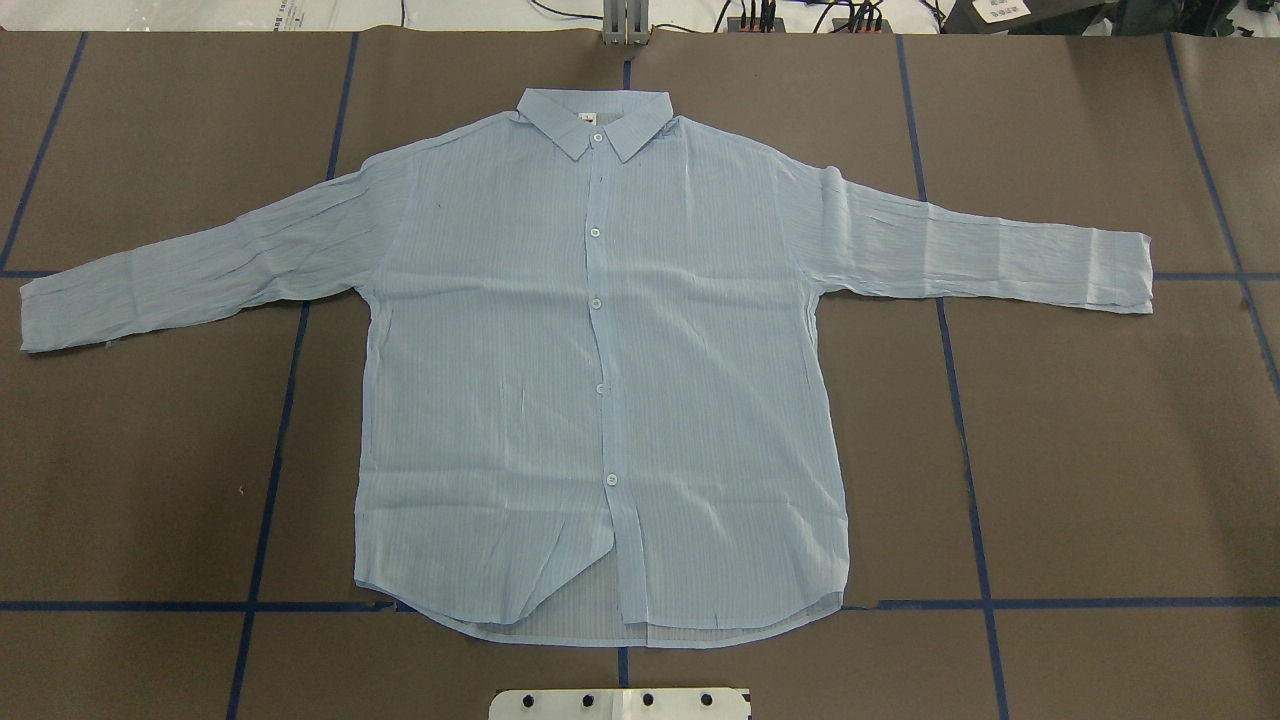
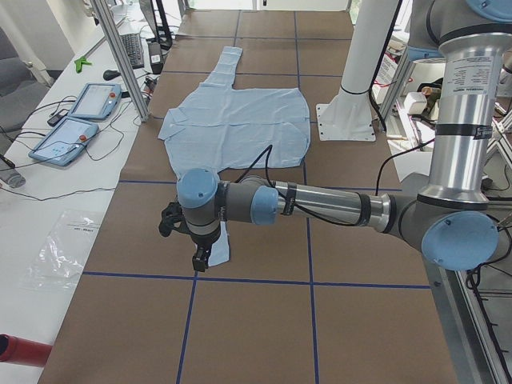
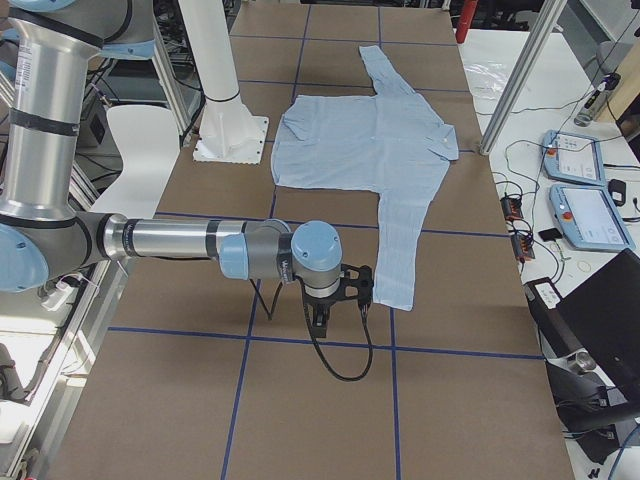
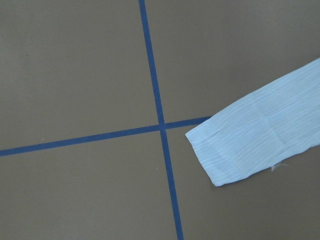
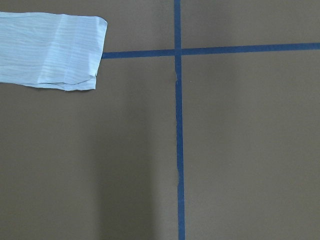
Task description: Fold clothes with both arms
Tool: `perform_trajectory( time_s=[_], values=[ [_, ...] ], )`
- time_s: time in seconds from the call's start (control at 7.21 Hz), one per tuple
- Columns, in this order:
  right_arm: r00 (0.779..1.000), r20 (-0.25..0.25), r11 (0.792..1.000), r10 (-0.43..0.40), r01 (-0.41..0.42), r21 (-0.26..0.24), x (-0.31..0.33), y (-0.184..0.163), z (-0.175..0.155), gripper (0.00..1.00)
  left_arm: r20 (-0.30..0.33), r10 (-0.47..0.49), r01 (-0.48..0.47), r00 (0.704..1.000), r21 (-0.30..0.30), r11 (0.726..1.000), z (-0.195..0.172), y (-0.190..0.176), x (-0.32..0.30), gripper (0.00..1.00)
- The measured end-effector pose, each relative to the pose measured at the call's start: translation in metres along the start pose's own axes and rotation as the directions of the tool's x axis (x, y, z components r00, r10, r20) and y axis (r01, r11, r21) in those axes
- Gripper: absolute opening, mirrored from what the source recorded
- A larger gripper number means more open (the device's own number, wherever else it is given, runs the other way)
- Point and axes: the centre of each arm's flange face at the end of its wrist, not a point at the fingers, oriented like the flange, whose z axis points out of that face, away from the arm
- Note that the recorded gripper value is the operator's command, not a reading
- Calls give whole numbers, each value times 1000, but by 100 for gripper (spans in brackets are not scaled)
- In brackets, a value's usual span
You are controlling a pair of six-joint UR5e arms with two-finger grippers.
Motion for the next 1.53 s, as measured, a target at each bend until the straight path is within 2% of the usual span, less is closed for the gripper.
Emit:
perform_trajectory(
  time_s=[0.83, 1.11, 1.39, 1.53],
  values=[
    [1000, -4, 1000, -2, 3, 13, -3, -4, -3, 100, -1, 2, -2, 1000, 6, 1000, -1, -4, 2, 100],
    [999, 15, 998, -33, 32, 48, -26, -36, -16, 100, -3, 51, -51, 999, 53, 997, -9, -17, 12, 100],
    [993, 81, 995, -84, 80, 55, -30, -59, 8, 100, 13, 140, -140, 990, 139, 980, -20, -37, 21, 100],
    [986, 85, 987, -145, 139, 80, -30, -69, 31, 100, 17, 160, -160, 987, 165, 973, -16, -42, 18, 100]
  ],
)
